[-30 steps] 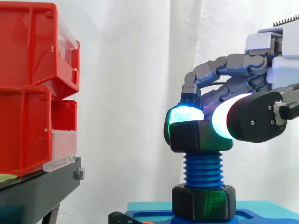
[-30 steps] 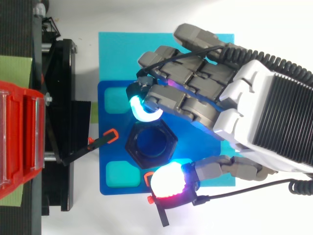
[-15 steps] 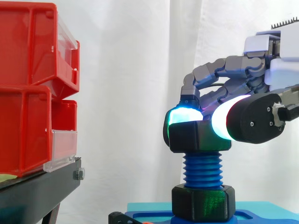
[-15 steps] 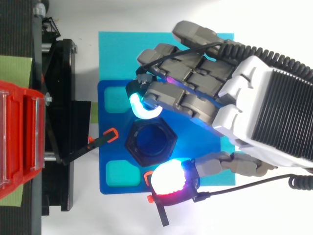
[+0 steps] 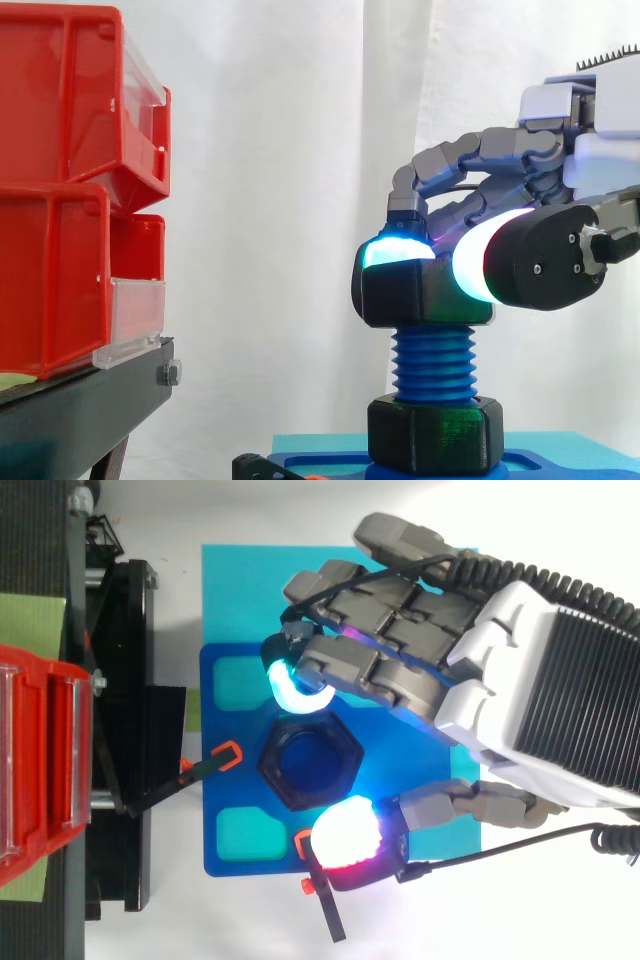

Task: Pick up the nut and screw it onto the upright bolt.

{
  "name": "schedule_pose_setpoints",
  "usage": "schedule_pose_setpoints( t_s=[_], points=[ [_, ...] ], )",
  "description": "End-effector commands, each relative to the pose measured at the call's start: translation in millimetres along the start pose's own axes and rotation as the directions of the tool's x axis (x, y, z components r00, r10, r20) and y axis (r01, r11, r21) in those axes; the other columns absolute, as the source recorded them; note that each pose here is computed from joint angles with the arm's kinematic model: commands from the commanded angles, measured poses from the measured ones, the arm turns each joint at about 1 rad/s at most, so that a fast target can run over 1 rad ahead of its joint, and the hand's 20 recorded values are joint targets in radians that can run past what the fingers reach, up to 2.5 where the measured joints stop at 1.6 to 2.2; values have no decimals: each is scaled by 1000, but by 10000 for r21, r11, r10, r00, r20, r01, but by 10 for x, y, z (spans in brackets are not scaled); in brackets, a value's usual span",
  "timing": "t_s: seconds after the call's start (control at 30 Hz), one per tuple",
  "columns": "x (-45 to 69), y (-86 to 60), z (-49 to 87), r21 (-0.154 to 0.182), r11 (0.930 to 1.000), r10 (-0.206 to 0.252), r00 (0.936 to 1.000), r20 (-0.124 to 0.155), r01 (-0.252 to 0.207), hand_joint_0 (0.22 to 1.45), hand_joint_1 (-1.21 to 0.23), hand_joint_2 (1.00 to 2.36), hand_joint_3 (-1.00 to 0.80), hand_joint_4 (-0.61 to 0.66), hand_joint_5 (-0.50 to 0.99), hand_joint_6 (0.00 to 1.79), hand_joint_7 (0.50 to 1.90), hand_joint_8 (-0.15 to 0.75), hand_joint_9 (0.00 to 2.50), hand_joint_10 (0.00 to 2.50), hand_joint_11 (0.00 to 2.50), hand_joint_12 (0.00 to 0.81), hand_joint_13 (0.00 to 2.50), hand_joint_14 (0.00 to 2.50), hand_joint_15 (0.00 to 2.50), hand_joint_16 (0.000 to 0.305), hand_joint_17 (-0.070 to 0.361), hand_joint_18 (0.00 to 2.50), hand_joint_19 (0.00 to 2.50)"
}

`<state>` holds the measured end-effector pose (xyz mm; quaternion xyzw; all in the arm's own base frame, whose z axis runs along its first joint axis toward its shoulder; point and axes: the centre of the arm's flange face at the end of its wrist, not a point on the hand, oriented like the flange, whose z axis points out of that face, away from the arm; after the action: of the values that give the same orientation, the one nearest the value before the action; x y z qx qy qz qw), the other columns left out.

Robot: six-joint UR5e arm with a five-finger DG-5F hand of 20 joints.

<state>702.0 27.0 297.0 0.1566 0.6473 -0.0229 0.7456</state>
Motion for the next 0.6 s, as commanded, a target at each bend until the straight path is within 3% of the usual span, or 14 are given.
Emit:
schedule_pose_setpoints(
  t_s=[0.0, 0.57],
  points=[
    [15, -17, -4, 20, 10000, -34, 10000, -47, 34, 538, -553, 1000, -500, 269, -165, 599, 1145, 280, 594, 0, 0, 280, 631, 0, 0, 28, 63, 387, 0],
    [24, 42, -19, -132, 9999, -17, 10000, -60, 17, 537, -554, 1000, -500, 270, -165, 600, 1136, 278, 594, 0, 0, 281, 633, 0, 0, 28, 63, 390, 0]
  ],
)
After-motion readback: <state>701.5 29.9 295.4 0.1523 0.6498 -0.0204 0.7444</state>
